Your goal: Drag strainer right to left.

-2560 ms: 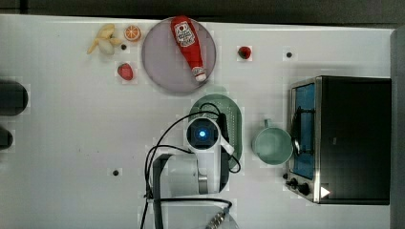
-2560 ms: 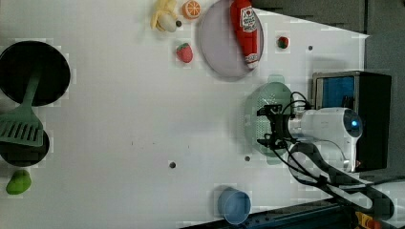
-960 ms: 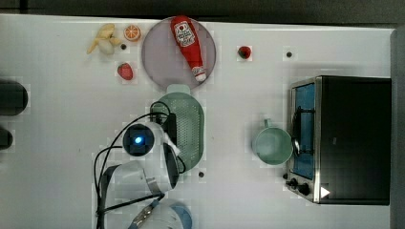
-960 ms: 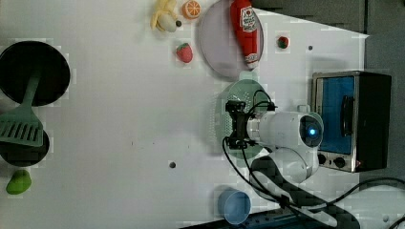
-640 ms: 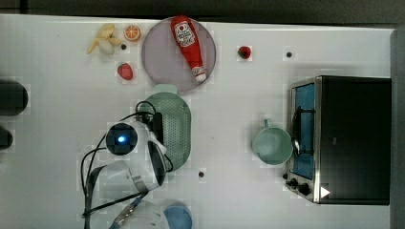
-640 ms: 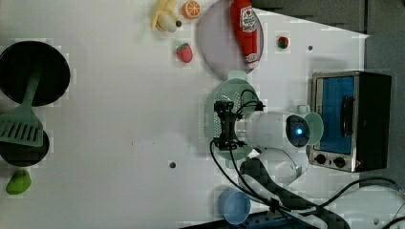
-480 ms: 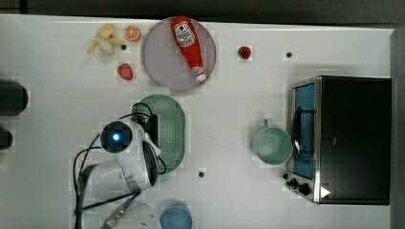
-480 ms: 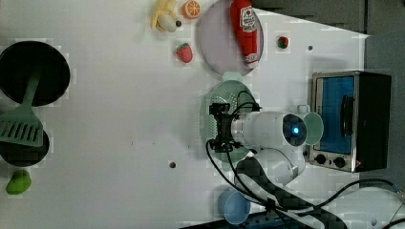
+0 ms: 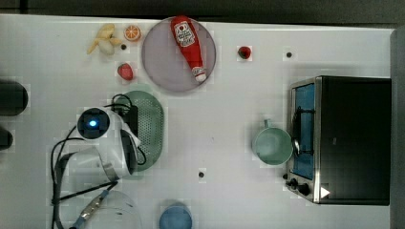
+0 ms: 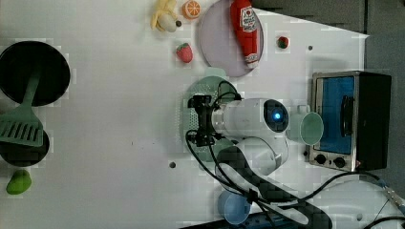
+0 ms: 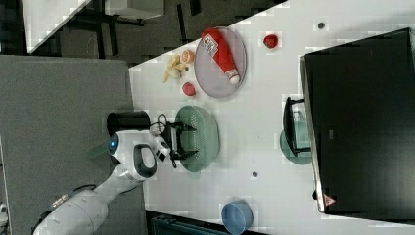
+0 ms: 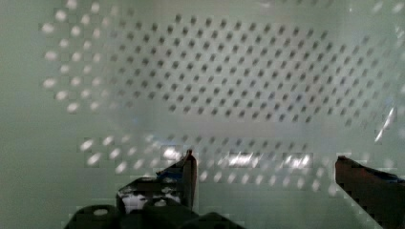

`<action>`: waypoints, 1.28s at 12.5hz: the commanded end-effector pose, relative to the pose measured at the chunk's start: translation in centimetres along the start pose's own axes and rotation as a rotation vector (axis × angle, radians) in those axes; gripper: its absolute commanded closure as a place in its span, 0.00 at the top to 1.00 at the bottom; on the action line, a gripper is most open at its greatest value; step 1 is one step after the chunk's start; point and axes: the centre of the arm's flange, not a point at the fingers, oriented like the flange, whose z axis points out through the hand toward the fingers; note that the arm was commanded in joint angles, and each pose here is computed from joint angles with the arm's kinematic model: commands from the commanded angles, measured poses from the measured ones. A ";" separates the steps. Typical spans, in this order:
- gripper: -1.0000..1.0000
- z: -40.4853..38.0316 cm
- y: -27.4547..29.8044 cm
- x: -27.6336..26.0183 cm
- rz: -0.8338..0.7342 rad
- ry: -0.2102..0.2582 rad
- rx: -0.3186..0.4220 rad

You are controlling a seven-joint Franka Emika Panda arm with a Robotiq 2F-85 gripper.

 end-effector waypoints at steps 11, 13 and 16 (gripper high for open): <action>1.00 1.5 0.2 -11.4 0.093 -0.076 -0.005; 1.00 1.7 0.1 -12.6 0.077 -0.083 0.002; 1.00 2.0 0.3 -14.4 0.056 -0.091 0.008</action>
